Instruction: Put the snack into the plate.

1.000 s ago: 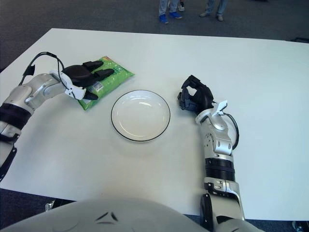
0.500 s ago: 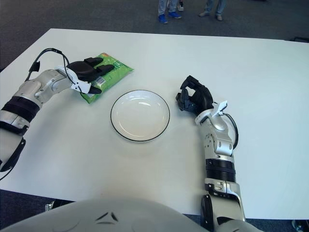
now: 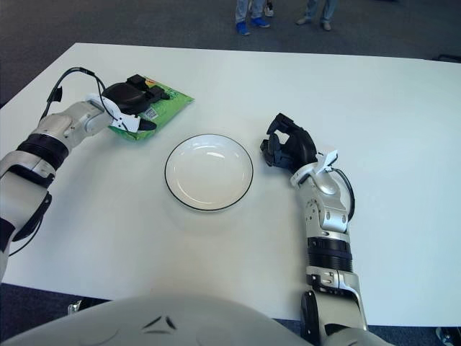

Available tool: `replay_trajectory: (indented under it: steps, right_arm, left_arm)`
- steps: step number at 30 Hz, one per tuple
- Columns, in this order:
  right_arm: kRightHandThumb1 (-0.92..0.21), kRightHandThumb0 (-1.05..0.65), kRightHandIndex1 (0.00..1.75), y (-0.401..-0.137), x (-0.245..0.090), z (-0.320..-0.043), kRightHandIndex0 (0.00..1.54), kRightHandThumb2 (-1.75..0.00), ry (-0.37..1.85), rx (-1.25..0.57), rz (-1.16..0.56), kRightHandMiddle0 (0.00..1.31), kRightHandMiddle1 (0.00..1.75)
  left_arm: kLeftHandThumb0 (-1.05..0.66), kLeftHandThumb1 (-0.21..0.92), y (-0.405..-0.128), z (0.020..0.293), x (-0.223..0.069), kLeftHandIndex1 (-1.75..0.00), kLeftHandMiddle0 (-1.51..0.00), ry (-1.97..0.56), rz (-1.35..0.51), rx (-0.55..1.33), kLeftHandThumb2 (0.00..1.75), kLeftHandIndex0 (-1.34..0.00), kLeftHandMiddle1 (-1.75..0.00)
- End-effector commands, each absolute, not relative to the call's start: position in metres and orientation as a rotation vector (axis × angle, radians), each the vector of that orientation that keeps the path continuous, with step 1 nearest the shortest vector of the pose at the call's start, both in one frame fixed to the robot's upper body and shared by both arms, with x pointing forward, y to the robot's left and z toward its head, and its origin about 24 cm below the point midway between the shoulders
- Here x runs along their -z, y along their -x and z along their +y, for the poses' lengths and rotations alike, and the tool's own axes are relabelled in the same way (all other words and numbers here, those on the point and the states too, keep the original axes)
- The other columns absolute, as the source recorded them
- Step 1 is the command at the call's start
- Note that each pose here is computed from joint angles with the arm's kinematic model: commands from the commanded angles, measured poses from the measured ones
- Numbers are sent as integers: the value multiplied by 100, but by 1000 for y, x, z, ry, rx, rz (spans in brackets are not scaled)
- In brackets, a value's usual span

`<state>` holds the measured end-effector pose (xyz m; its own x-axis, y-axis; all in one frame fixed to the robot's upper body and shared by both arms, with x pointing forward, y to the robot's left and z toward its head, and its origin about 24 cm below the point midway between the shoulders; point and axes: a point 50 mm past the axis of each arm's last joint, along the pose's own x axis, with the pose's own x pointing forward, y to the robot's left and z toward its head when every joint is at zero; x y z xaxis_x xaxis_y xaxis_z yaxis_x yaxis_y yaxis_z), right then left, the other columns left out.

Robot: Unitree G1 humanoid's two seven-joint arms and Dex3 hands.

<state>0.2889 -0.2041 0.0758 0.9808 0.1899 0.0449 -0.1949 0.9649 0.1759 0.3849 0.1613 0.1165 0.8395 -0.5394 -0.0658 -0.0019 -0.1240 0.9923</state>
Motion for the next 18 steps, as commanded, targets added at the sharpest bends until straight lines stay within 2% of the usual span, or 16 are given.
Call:
replay_trajectory:
  steps: [1, 5, 8, 10, 18]
  right_arm:
    - [-38, -46, 175, -279, -54, -207, 127, -125, -206, -178, 75, 57, 175]
    - [-38, -46, 175, -280, -54, -207, 127, -125, -210, -177, 77, 57, 175]
    - [-38, -46, 175, -280, -54, -207, 127, -125, -211, -177, 78, 57, 175]
    - [-38, -46, 175, -280, -54, -207, 127, -125, -211, -177, 78, 57, 175]
    - [-37, -46, 175, -281, -54, -208, 127, -125, -212, -177, 78, 57, 175]
  left_arm:
    - [-8, 27, -370, 170, -71, -172, -66, -1656, -329, 562, 136, -43, -167]
    - [-2, 11, -369, 170, -72, -174, -85, -1643, -369, 533, 146, -59, -144]
    - [0, 5, -369, 171, -72, -174, -93, -1638, -393, 525, 149, -64, -134]
    - [0, 2, -368, 171, -73, -175, -97, -1633, -409, 521, 151, -66, -132]
    - [0, -4, -367, 171, -73, -175, -97, -1613, -424, 502, 163, -68, -146]
